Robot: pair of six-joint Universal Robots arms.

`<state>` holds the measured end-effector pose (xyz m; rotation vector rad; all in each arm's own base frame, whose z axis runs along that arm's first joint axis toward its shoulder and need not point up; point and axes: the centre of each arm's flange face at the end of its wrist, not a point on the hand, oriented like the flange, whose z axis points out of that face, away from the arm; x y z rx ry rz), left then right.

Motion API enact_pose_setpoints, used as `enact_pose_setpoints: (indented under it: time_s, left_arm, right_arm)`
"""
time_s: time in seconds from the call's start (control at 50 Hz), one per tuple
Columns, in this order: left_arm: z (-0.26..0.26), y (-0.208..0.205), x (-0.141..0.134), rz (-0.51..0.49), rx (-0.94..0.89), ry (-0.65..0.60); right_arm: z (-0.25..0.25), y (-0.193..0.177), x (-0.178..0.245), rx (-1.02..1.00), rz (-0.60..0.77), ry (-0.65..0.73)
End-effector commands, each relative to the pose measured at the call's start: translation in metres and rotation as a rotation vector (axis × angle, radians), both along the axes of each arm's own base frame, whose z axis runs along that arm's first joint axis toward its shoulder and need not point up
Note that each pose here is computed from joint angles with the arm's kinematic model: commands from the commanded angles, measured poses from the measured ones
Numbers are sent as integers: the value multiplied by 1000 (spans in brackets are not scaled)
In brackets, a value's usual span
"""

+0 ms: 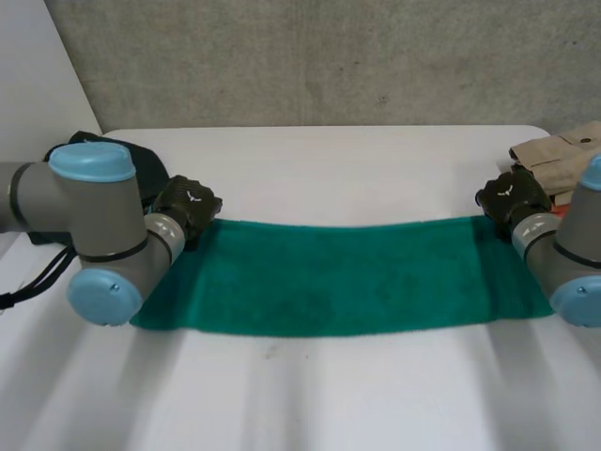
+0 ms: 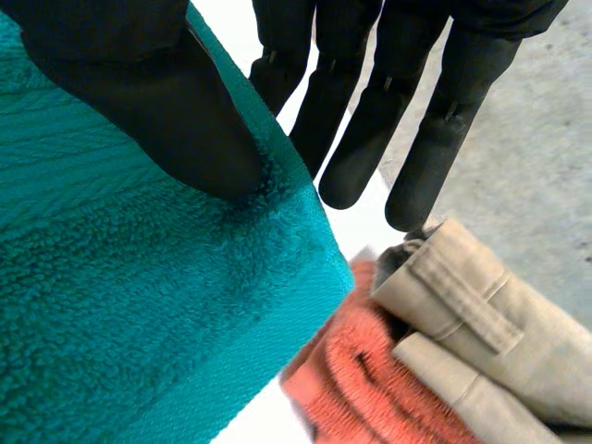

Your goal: Fold the laundry.

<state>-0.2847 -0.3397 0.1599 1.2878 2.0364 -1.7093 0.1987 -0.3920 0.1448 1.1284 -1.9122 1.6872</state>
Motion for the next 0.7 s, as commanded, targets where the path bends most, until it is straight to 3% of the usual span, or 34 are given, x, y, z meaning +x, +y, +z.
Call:
enact_pose_setpoints:
  time_s: [0.02,0.18,0.32,0.42,0.58,0.7]
  left_arm:
    - [3,-9,-8,20,-40,3]
    - [6,0,-18,6,-49,8]
    - [36,20,-13,12,-67,72]
    - [51,43,-3,30,-33,148]
    - [48,72,9,-2,29,212]
    - [41,82,11,-14,49,248]
  right_arm:
    - [-7,-17,9,-88,4,-26]
    - [0,-27,12,-138,-67,-92]
    - [43,-6,4,-99,-56,-211]
    - [62,27,-18,67,-34,-272]
    - [39,68,-63,336,-92,-256]
    - [8,70,-81,328,-56,-258]
